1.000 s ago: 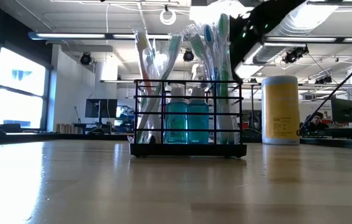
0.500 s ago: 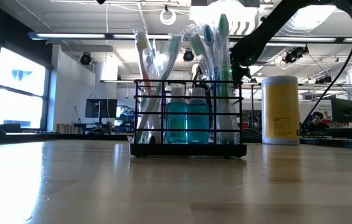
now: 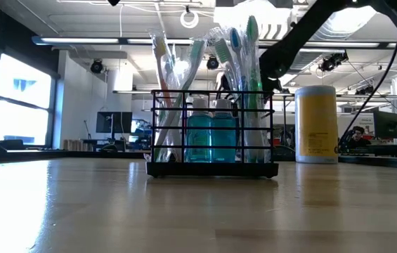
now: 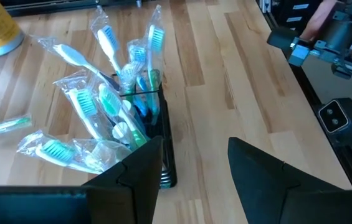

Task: Pick & Place toothbrushing station
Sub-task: Put the green toothbrush into the wire organizer

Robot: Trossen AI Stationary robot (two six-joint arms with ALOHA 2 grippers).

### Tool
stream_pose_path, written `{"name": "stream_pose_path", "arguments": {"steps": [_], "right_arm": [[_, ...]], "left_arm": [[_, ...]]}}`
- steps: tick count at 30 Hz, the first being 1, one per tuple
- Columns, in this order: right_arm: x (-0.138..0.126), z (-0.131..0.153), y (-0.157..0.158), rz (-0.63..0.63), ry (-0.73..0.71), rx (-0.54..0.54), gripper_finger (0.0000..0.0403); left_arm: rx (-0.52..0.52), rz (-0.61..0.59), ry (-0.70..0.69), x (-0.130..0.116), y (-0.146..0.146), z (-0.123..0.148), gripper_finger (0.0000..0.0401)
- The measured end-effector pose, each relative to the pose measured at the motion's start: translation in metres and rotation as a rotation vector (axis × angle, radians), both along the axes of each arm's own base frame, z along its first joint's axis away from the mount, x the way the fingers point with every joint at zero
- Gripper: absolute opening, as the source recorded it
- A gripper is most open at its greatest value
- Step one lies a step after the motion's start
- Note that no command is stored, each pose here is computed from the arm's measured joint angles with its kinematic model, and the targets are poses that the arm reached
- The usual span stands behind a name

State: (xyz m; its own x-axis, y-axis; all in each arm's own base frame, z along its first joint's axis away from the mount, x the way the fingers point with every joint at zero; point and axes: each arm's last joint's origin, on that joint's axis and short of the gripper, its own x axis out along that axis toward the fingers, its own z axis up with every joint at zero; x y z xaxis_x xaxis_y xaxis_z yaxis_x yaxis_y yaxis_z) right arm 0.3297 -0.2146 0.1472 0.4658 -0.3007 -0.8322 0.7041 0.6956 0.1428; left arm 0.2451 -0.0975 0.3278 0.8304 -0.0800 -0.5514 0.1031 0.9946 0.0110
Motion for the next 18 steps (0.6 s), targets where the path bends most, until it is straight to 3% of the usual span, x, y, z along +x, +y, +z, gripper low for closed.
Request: {"name": "stream_pose_path", "arguments": {"steps": [8, 18], "right_arm": [[0.006, 0.0, 0.011, -0.002, 0.063, -0.08, 0.0183], [-0.002, -0.015, 0.006, 0.0, 0.095, 0.039, 0.0183]], "left_arm": [[0.0, 0.0, 0.0, 0.0, 0.0, 0.0, 0.0177], [0.0, 0.0, 0.0, 0.0, 0.0, 0.0, 0.0177]]}}
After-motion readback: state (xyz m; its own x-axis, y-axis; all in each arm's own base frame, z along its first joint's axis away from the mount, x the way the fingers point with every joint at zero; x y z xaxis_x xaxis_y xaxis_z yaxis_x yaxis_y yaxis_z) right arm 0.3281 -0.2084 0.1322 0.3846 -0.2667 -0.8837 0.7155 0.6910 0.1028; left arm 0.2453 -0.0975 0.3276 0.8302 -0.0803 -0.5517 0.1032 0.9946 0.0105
